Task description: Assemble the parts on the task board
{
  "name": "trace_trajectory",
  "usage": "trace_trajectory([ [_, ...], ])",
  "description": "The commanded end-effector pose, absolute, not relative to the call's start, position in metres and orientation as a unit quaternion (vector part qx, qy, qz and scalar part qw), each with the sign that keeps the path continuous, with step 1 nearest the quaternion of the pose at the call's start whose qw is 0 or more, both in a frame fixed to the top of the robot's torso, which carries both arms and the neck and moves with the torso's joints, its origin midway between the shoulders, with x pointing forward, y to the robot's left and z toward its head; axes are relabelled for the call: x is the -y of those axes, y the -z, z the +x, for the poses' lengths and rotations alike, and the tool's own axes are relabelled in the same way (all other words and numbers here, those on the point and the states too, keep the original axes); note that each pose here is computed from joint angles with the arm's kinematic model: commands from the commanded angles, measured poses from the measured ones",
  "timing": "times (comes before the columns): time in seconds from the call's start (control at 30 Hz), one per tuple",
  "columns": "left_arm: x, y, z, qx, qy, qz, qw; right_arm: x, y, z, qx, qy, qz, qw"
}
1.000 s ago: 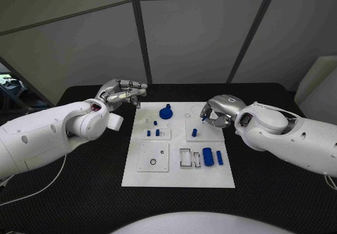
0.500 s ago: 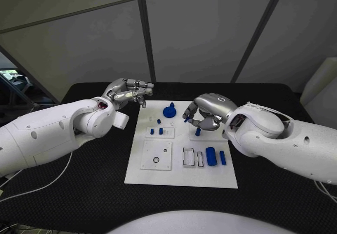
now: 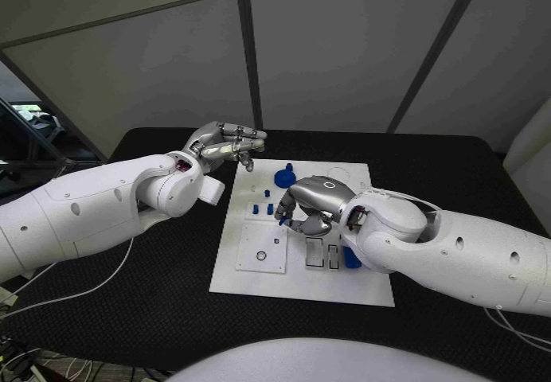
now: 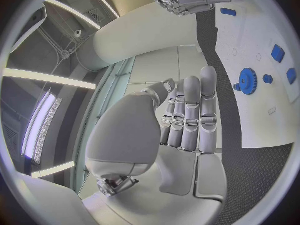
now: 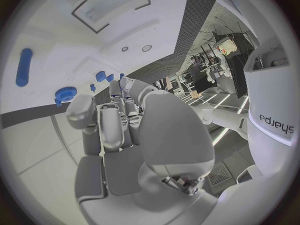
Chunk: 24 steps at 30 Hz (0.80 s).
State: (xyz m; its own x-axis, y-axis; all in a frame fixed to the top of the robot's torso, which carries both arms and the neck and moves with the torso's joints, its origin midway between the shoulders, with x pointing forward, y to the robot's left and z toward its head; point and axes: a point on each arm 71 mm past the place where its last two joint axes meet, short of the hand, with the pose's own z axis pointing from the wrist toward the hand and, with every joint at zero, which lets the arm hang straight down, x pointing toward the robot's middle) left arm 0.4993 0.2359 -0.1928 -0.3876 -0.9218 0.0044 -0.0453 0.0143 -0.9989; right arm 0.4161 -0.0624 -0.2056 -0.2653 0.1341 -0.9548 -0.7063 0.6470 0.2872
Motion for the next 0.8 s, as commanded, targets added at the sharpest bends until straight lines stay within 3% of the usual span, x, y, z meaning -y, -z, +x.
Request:
trace_trajectory([
  [0.03,-0.234,0.191,0.499,-0.600,0.582,-0.399,0.376,0.058,0.213,0.414,-0.713,-0.357,-0.224,0.560],
  [0.8,-0.230,0.190,0.499,-0.600,0.586,-0.396,0.373,0.045,0.238,0.408,-0.729,-0.339,-0.252,0.539],
])
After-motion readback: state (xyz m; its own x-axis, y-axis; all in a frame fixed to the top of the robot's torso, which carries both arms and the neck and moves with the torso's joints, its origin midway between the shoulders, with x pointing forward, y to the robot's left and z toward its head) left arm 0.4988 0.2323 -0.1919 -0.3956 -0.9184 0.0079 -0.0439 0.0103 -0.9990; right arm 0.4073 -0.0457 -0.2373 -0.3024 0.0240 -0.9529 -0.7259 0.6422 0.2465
